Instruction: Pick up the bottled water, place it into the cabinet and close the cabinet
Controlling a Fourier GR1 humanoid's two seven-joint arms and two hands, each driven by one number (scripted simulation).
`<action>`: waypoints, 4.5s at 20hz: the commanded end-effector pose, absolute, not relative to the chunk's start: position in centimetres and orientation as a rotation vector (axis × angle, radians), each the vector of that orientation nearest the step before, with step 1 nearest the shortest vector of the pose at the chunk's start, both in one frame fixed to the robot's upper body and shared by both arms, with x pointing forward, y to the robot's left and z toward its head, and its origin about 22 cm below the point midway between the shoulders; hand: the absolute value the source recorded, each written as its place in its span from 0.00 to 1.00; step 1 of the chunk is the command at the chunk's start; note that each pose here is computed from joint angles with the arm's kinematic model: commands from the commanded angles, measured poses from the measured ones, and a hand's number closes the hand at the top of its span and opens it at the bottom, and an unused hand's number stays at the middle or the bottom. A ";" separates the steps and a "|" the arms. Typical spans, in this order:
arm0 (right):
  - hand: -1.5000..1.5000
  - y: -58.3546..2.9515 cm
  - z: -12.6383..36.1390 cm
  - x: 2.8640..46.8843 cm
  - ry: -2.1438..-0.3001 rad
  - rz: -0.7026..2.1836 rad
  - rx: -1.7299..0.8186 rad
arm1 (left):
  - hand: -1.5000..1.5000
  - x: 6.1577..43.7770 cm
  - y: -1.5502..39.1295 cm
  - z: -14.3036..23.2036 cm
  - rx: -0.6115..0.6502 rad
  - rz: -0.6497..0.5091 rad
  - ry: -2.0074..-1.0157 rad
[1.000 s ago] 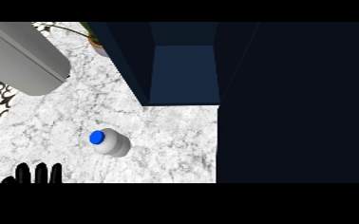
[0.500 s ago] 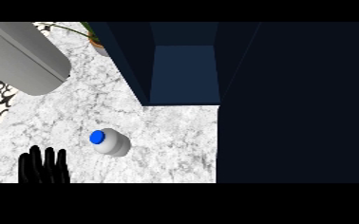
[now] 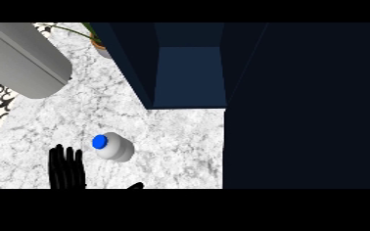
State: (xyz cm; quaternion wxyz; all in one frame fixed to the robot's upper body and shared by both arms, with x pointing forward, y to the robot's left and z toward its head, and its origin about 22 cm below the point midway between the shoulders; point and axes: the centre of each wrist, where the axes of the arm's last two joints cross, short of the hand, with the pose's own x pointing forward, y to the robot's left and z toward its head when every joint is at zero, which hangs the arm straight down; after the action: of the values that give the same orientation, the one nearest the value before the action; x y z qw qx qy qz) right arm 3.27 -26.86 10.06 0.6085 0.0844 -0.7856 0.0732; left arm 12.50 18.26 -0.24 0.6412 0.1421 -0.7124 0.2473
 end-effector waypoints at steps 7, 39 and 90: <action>0.00 -27.3 14.8 1.7 -1.904 0.202 0.172 | 0.00 14.5 21.3 -6.0 0.303 0.597 -1.602; 0.00 -27.7 13.4 -0.4 -1.894 0.215 0.166 | 1.00 20.1 22.3 -15.3 0.090 0.770 -1.724; 0.00 -29.6 12.2 1.2 -1.902 0.229 0.178 | 1.00 27.4 5.2 10.5 -0.327 0.175 -1.932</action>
State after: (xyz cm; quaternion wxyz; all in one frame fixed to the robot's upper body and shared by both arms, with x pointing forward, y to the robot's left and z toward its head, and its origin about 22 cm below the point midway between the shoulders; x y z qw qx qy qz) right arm 1.25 -30.12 10.04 0.5932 0.0605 -0.7966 0.0999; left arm 25.85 6.37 7.78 0.5653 -0.1610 -0.8065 0.0632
